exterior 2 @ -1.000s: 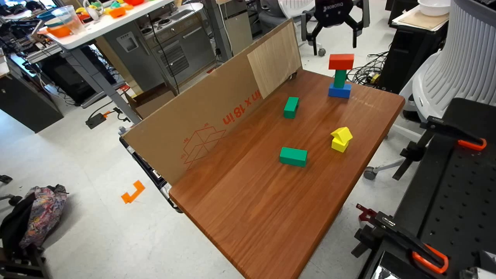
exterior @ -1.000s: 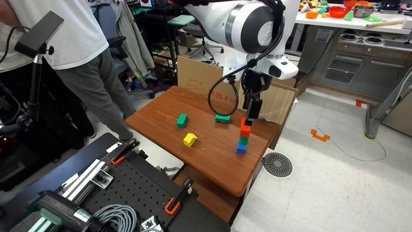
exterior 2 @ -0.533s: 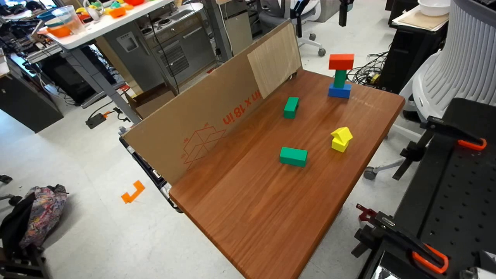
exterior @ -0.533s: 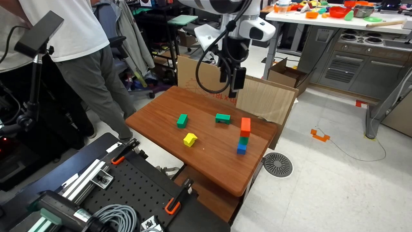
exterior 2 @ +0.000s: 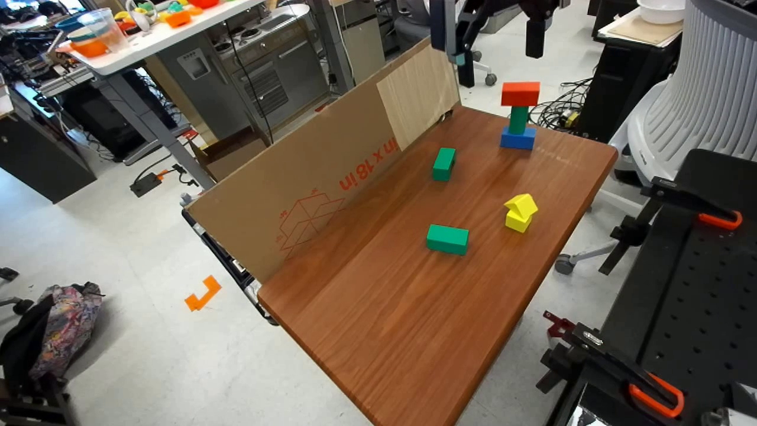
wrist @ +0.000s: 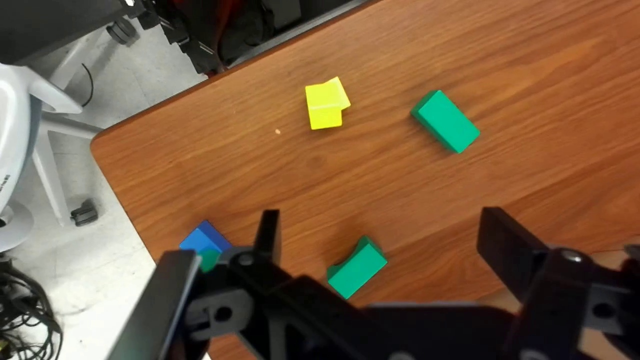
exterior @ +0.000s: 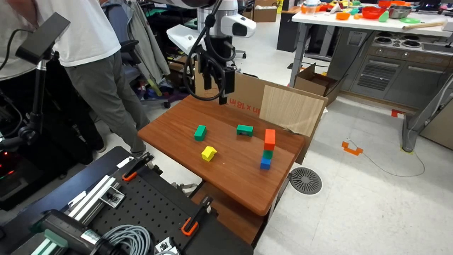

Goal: Take the orange block and put it on the green block at the right

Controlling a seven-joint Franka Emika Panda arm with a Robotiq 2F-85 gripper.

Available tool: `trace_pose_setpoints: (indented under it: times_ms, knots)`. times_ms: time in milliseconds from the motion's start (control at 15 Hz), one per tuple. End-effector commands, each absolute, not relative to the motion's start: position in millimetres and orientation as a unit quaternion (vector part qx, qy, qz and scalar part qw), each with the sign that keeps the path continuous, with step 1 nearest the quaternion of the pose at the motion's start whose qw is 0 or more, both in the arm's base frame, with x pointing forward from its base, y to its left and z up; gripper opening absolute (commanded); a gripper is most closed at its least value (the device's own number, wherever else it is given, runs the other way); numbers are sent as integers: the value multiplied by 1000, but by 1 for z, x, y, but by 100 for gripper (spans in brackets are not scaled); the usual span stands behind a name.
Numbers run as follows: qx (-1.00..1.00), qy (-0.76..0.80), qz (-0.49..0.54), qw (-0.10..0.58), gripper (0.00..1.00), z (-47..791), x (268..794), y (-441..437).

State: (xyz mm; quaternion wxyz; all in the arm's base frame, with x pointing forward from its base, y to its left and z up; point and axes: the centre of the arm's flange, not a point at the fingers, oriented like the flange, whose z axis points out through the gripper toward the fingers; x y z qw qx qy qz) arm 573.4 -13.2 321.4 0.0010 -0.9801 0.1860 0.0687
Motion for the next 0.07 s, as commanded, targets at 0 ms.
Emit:
trace_pose_setpoints:
  times_ms: [0]
  knots:
    - [-979, 189, 69, 1, 100, 320, 574, -17]
